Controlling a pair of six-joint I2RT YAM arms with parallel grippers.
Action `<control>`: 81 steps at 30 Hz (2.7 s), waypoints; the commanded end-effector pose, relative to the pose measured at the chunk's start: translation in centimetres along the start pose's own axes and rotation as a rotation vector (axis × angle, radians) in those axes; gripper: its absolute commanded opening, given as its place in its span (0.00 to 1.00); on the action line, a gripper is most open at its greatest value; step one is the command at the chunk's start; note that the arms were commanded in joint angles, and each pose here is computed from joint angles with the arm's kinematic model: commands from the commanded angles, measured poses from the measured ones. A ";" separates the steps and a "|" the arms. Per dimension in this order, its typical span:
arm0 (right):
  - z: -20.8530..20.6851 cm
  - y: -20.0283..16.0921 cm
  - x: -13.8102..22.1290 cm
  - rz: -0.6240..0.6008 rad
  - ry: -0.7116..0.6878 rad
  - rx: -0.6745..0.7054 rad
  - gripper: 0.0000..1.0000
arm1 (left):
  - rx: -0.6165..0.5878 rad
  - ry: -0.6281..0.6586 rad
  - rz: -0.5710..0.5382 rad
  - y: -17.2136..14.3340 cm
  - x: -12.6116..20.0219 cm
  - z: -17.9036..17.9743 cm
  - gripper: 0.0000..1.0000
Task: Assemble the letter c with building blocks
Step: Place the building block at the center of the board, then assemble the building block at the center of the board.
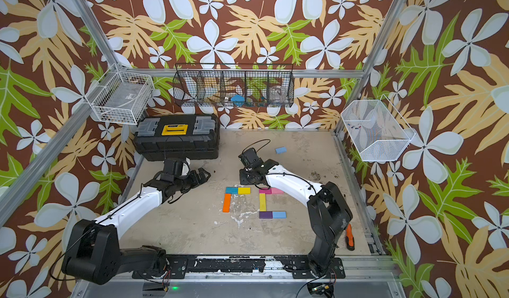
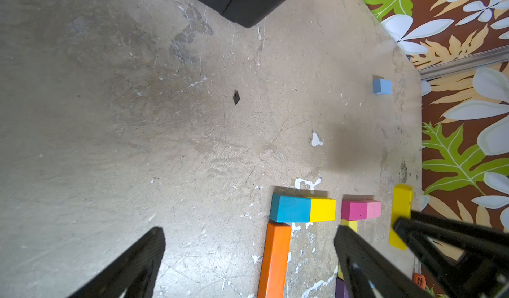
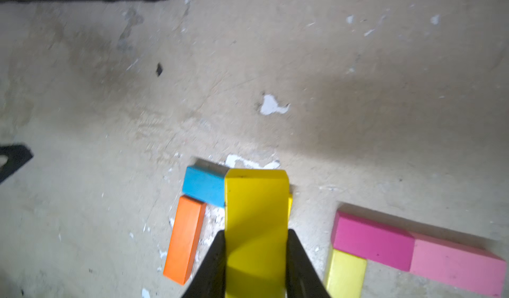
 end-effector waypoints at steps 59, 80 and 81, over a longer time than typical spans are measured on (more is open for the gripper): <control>3.1 -17.4 -1.9 0.226 0.042 0.721 0.51 | 0.076 -0.004 -0.008 -0.1 1.0 3.3 1.00; 3.1 -18.6 -3.4 0.266 0.053 0.720 0.36 | 0.083 -0.006 -0.008 -0.2 1.0 3.3 1.00; 3.1 -18.6 -3.4 0.267 0.051 0.725 0.35 | 0.082 -0.007 -0.010 -0.2 1.0 3.3 1.00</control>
Point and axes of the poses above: each gripper's point midway between its finger pads, its own x axis back along the fingers, its own z axis along the line the jaws close on, y = z × x, the point moved 3 cm from there along x, back along the fingers, and after that the axes turned 9 degrees about -x, right-handed, at the moved point
